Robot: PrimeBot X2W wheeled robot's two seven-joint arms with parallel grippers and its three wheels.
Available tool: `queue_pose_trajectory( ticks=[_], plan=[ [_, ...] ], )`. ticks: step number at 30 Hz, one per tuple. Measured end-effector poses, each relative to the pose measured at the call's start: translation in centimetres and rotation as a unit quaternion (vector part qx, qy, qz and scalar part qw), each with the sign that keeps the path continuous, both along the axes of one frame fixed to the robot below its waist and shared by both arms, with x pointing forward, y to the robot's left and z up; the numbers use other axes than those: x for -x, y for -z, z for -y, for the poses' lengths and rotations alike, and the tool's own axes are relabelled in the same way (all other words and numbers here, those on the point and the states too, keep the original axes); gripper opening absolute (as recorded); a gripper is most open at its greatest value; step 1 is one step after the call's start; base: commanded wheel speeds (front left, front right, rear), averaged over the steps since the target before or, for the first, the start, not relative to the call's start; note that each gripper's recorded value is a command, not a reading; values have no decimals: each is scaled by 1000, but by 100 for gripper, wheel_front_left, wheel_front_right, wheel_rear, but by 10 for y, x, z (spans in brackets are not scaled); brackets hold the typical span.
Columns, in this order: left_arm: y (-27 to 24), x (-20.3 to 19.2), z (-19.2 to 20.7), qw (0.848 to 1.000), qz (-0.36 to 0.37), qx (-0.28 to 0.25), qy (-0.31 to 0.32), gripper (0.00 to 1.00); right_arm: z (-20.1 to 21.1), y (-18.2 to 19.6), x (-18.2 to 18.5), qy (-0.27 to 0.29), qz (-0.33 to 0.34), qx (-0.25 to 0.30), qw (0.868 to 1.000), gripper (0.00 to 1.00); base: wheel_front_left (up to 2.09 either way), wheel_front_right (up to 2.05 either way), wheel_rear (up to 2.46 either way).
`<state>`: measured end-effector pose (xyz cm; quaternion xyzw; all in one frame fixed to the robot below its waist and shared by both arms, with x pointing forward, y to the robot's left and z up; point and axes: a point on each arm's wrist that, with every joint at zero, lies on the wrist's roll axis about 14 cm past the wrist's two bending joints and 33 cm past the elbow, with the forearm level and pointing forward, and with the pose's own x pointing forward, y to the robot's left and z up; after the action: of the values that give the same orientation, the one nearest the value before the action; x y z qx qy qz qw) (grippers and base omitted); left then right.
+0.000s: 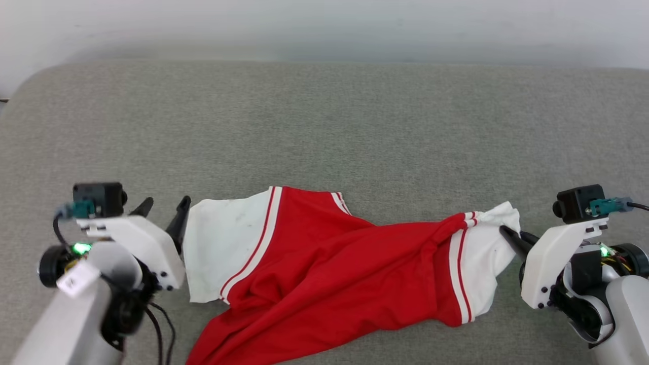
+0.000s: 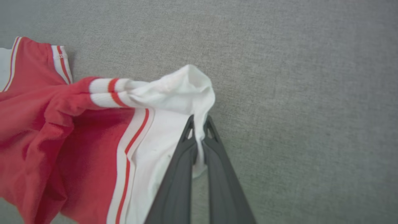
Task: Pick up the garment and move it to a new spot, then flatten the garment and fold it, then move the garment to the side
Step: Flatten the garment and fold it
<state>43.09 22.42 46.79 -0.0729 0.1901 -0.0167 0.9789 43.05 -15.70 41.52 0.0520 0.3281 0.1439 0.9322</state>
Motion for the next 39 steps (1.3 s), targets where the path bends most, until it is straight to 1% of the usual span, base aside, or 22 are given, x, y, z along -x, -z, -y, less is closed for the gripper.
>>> queue_pose_trajectory(
  ticks=[2,5,8,11,17,21,23,24,25,29,32,36,39],
  plan=[
    [9,-5,1,999,-46,-7,25,100,0,-2,1,5,4,-5,1000,0,0,0,0],
    [27,-7,11,991,-115,-20,67,100,0,-5,0,10,10,-8,1000,0,0,0,0],
    [36,-14,18,983,-155,-31,90,100,3,-3,2,16,10,-9,1000,0,0,0,0],
    [49,-18,18,975,-195,-46,97,100,4,0,3,21,6,-13,1000,0,0,0,0],
    [80,-15,8,950,-283,-87,102,100,8,8,5,29,-3,-15,999,0,0,0,0],
    [97,-8,7,930,-340,-92,105,100,12,12,5,35,-8,-14,999,0,0,0,0],
    [101,-6,13,924,-356,-78,115,100,13,14,6,37,-10,-13,999,0,0,0,0],
    [103,-5,15,921,-363,-73,119,66,14,15,6,37,-10,-14,999,0,0,0,0],
    [104,-6,17,921,-366,-68,120,0,14,15,5,38,-10,-13,999,0,0,0,0],
    [109,-4,26,917,-373,-54,134,0,16,16,4,41,-10,-13,999,0,0,0,0],
    [108,-8,28,923,-355,-63,138,0,18,14,1,41,-5,-9,999,0,0,0,0],
    [90,-27,27,943,-294,-83,134,0,23,3,-5,38,17,3,999,0,0,0,0],
    [64,-47,27,960,-231,-92,126,0,27,-12,-15,32,41,20,998,0,0,0,0]
  ],
)
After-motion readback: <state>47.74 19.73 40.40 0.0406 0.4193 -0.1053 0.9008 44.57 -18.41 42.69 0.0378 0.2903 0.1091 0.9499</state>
